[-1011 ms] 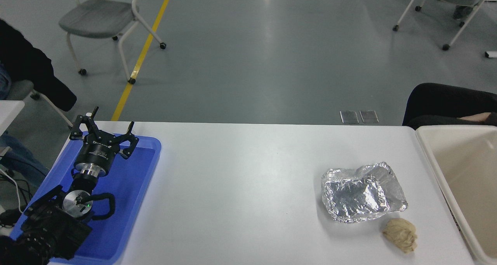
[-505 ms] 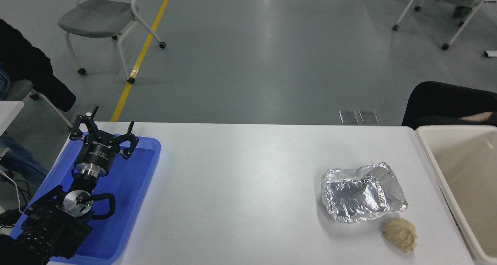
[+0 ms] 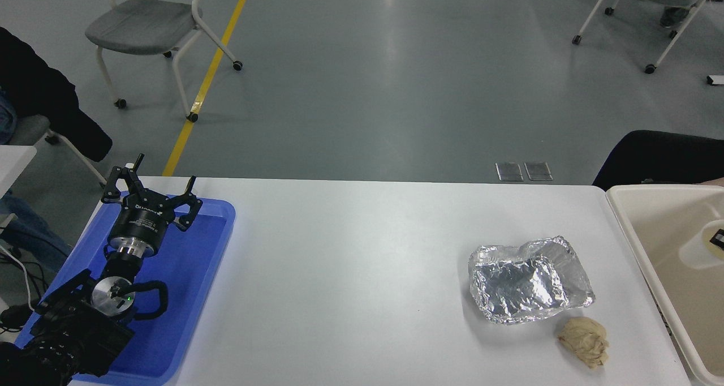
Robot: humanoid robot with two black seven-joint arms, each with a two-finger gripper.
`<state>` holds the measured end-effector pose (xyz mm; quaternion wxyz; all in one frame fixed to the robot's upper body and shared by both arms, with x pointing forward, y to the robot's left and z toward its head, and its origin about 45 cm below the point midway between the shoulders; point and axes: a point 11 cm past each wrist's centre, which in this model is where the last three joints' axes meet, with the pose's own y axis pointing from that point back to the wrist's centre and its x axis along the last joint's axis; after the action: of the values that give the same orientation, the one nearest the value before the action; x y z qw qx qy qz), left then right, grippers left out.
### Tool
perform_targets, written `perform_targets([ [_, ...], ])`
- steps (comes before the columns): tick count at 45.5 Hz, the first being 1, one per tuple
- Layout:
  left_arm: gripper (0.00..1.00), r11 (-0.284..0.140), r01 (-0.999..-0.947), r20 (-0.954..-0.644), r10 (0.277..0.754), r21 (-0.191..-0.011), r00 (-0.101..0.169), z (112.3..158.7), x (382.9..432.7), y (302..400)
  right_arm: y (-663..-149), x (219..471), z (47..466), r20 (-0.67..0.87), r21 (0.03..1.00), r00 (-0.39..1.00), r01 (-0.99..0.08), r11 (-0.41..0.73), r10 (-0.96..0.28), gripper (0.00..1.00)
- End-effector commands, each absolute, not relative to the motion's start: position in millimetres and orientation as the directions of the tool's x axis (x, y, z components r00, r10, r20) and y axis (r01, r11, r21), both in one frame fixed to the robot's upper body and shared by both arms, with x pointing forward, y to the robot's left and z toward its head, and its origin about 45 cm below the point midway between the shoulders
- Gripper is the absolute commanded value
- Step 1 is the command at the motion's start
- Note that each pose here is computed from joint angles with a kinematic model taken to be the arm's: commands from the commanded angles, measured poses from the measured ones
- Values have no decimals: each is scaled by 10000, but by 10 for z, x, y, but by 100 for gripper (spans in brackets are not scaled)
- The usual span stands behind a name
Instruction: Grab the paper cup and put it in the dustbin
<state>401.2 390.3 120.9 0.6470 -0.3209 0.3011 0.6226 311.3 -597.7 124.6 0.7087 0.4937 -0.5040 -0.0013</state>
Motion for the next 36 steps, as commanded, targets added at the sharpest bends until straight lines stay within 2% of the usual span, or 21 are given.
perform_targets([
  [1, 100, 187, -9990, -7892, 6126, -404, 433, 1210, 4012, 3904, -5914, 3047, 1079, 7021, 7117, 4635, -4815, 5114, -5407, 0],
  [2, 100, 187, -9990, -7892, 6126, -404, 433, 1210, 4012, 3904, -5913, 3047, 1077, 7009, 7129, 4632, -4809, 5104, -5424, 0],
  [3, 100, 187, -9990, -7892, 6126, -404, 433, 1210, 4012, 3904, -5911, 3048, 1077, 7006, 7130, 4610, -4823, 5090, -5446, 14],
  [4, 100, 187, -9990, -7892, 6126, -404, 433, 1210, 4012, 3904, -5911, 3048, 1077, 7005, 7130, 4599, -4824, 5088, -5456, 39],
  [5, 100, 187, -9990, -7892, 6126, -404, 433, 1210, 4012, 3904, -5909, 3050, 1077, 7003, 7131, 4578, -4838, 5074, -5477, 69],
  [6, 100, 187, -9990, -7892, 6126, -404, 433, 1210, 4012, 3904, -5904, 3058, 1081, 6996, 7135, 4545, -4870, 5037, -5514, 86],
  [9, 100, 187, -9990, -7892, 6126, -404, 433, 1210, 4012, 3904, -5904, 3053, 1077, 6974, 7154, 4540, -4885, 4996, -5546, 98],
  [27, 100, 187, -9990, -7892, 6126, -404, 433, 1210, 4012, 3904, -5832, 3134, 1100, 6887, 7226, 4647, -5032, 4740, -5565, 100],
  [32, 100, 195, -9990, -7900, 6116, -402, 437, 1207, 4013, 3896, -5621, 3452, 1323, 6896, 7186, 5019, -5636, 4073, -5222, 100],
  [36, 100, 199, -9989, -7899, 6116, -416, 451, 1214, 4019, 3894, -5548, 3581, 1557, 6908, 7189, 5467, -5897, 3681, -4733, 100],
])
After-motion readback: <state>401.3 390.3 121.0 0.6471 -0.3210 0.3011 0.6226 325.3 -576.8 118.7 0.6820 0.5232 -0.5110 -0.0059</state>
